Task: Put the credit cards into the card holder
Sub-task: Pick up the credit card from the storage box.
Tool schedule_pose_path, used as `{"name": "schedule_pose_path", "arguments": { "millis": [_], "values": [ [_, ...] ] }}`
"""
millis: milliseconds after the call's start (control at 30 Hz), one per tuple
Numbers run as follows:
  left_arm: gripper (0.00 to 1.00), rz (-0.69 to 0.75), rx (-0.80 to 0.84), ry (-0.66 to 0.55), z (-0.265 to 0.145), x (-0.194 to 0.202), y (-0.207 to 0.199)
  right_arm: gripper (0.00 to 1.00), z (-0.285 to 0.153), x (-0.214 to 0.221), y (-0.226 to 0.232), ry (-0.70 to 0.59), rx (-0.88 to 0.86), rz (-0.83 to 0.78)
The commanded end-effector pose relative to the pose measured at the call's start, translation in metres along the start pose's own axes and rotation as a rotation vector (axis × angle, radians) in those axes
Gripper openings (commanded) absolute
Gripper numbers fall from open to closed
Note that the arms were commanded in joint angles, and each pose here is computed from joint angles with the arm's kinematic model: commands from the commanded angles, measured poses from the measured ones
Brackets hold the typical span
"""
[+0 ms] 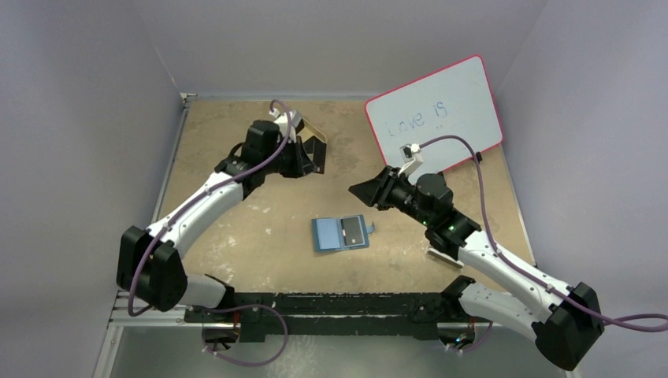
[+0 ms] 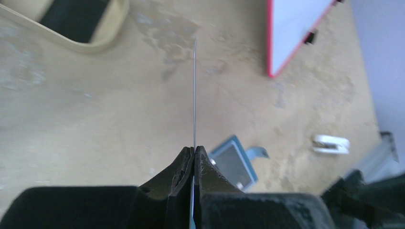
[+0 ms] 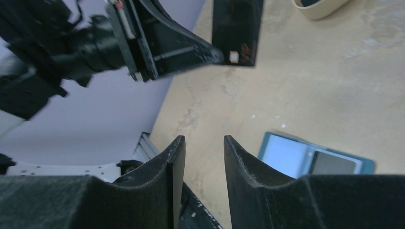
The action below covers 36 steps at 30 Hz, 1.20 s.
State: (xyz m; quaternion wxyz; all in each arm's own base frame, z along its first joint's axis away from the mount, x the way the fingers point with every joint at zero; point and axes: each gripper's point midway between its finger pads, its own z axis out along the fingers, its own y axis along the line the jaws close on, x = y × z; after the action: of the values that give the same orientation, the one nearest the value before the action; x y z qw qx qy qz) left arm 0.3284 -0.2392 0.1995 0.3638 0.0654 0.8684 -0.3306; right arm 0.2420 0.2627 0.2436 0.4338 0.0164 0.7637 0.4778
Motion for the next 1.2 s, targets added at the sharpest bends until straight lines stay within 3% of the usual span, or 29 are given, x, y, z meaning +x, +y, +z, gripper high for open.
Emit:
{"name": "schedule_pose_path", "arguments": {
  "millis": [0, 300, 500, 867, 967, 1067, 1133, 1167],
  "values": [
    [0.00, -0.095, 0.383, -0.032, -0.034, 0.002, -0.073, 0.40, -0.010, -0.028, 0.045, -0.093, -0.164, 0.046],
    [0.00, -0.235, 0.637, -0.098, -0.083, 0.012, -0.109, 0.48, -0.002, -0.039, 0.057, -0.097, -0.172, 0.065],
    [0.00, -0.262, 0.748, -0.101, -0.102, 0.022, -0.120, 0.46, 0.002, -0.037, 0.063, -0.079, -0.211, 0.061],
    [0.00, -0.303, 0.784, -0.072, -0.097, 0.041, -0.114, 0.42, 0.013, -0.027, 0.068, -0.010, -0.251, 0.051],
    [0.00, -0.326, 0.806, -0.061, -0.097, 0.045, -0.114, 0.34, 0.015, -0.025, 0.067, -0.004, -0.255, 0.052],
    [0.00, -0.335, 0.752, -0.043, -0.088, 0.050, -0.106, 0.14, 0.014, -0.026, 0.066, -0.019, -0.259, 0.051],
    [0.12, -0.328, 0.659, -0.022, -0.075, 0.057, -0.093, 0.00, 0.013, -0.023, 0.062, -0.017, -0.248, 0.045],
    [0.18, -0.295, 0.605, -0.018, -0.069, 0.060, -0.085, 0.00, 0.013, -0.021, 0.059, -0.014, -0.240, 0.042]
  ]
}}
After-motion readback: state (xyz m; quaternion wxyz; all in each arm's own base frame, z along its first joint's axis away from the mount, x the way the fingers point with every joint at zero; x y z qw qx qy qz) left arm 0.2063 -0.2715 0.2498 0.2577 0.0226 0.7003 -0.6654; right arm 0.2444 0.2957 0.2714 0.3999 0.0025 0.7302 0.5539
